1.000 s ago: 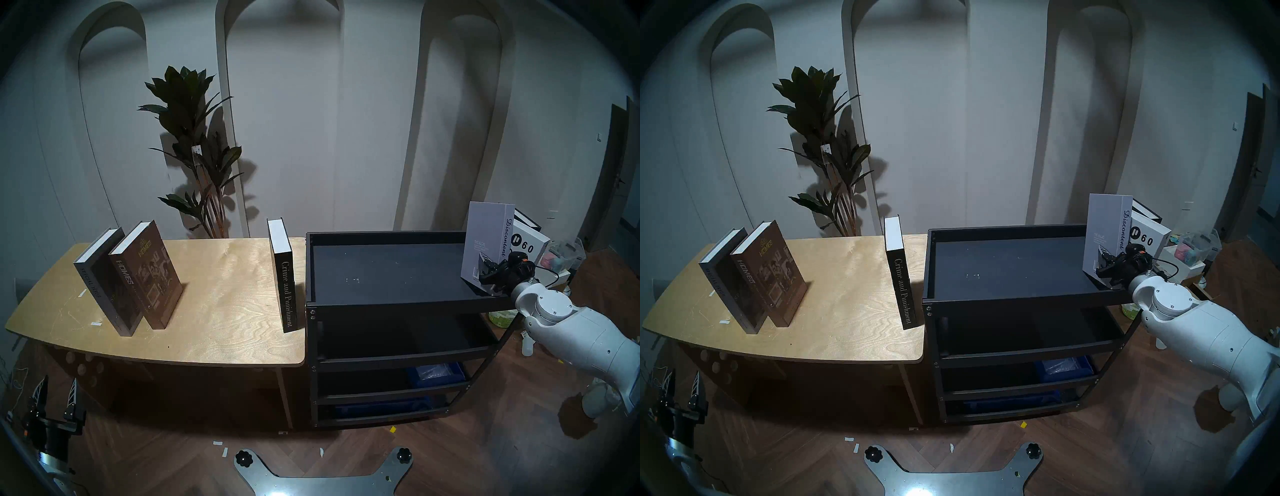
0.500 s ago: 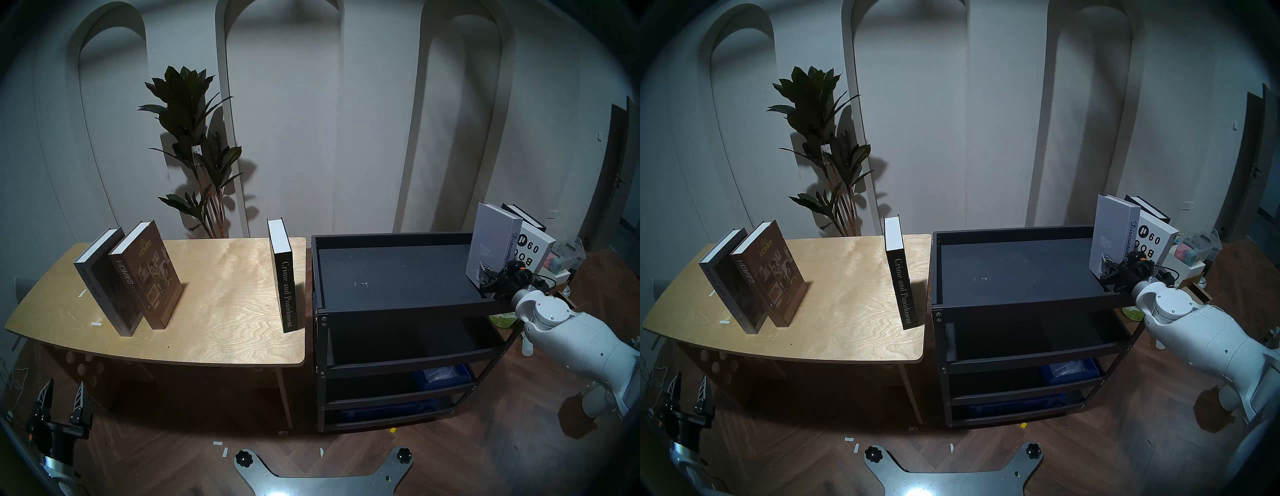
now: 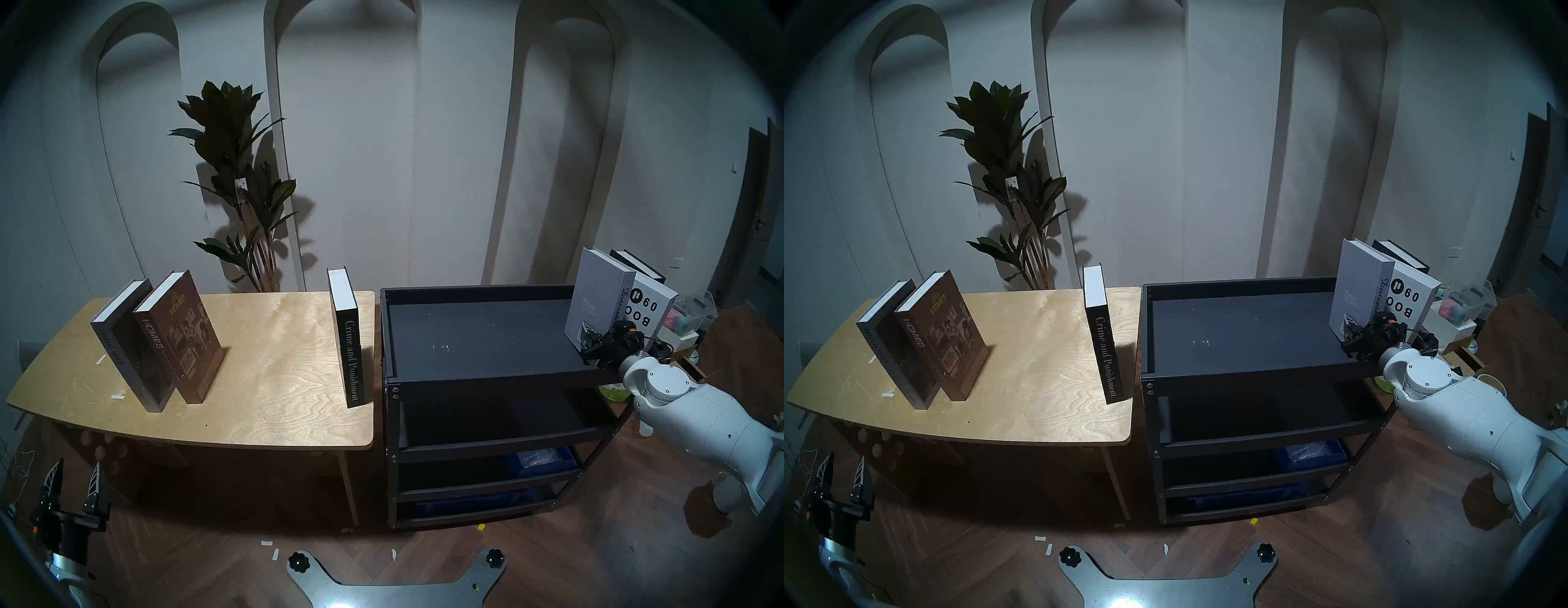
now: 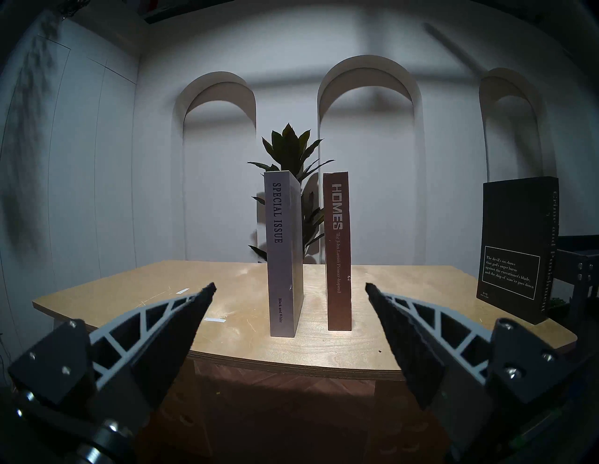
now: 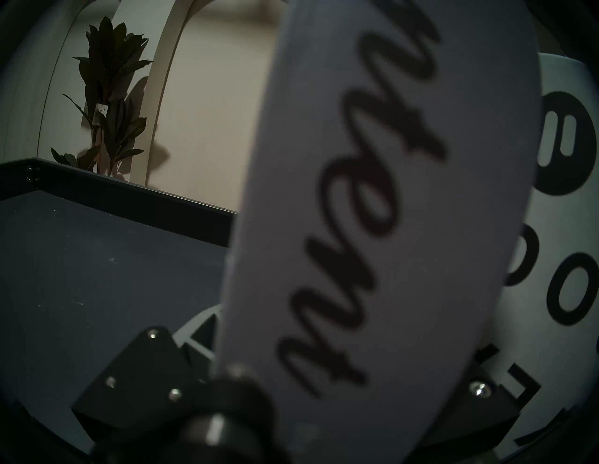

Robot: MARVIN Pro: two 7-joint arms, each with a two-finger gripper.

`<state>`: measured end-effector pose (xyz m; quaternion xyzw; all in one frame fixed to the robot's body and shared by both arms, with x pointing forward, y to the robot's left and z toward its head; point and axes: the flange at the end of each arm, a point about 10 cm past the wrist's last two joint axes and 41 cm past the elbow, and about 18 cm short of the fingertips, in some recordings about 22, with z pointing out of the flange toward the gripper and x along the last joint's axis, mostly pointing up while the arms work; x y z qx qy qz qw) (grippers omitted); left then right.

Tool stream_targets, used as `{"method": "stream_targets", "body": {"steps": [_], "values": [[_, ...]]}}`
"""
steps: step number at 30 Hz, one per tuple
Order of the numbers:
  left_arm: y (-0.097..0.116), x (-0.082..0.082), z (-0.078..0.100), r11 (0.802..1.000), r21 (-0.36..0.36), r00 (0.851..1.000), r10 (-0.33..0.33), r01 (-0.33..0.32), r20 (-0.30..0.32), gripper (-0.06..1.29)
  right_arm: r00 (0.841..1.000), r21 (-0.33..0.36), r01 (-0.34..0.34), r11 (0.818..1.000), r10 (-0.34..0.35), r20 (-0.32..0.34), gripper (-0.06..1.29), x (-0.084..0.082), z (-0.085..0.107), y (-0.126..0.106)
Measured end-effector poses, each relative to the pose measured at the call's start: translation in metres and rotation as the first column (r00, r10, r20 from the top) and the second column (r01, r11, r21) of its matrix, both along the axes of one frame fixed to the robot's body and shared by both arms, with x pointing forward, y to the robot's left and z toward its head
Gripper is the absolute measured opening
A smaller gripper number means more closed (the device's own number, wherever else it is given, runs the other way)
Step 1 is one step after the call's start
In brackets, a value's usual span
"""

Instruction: Move the books from the display table onto the shelf, standing them upright with spines facing out and tallest at one end

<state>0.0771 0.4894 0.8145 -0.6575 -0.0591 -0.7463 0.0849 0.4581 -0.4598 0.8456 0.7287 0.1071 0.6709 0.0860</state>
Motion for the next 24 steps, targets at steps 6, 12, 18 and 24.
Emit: {"method": "stream_targets", "body": {"steps": [6,12,18,24], "values": [[0.002,0.002,0.002,1.000,0.002,1.000,-0.005,0.005,0.002,1.28,1.000,0.023,0.015,1.000,-0.015,-0.005,0.51,-0.005,0.000,0.001],[0.001,0.003,0.006,1.000,0.008,1.000,-0.020,0.020,0.006,1.28,1.000,0.042,0.028,0.999,-0.028,-0.006,0.86,-0.012,0.000,0.001],[0.000,0.005,0.011,0.999,0.018,0.999,-0.037,0.037,0.009,1.28,0.999,0.058,0.035,0.998,-0.035,-0.009,1.22,-0.018,0.000,0.002],[-0.003,0.005,0.015,0.998,0.026,0.999,-0.051,0.051,0.010,1.28,1.000,0.083,0.028,0.996,-0.029,0.010,1.22,-0.021,0.010,0.007]]}}
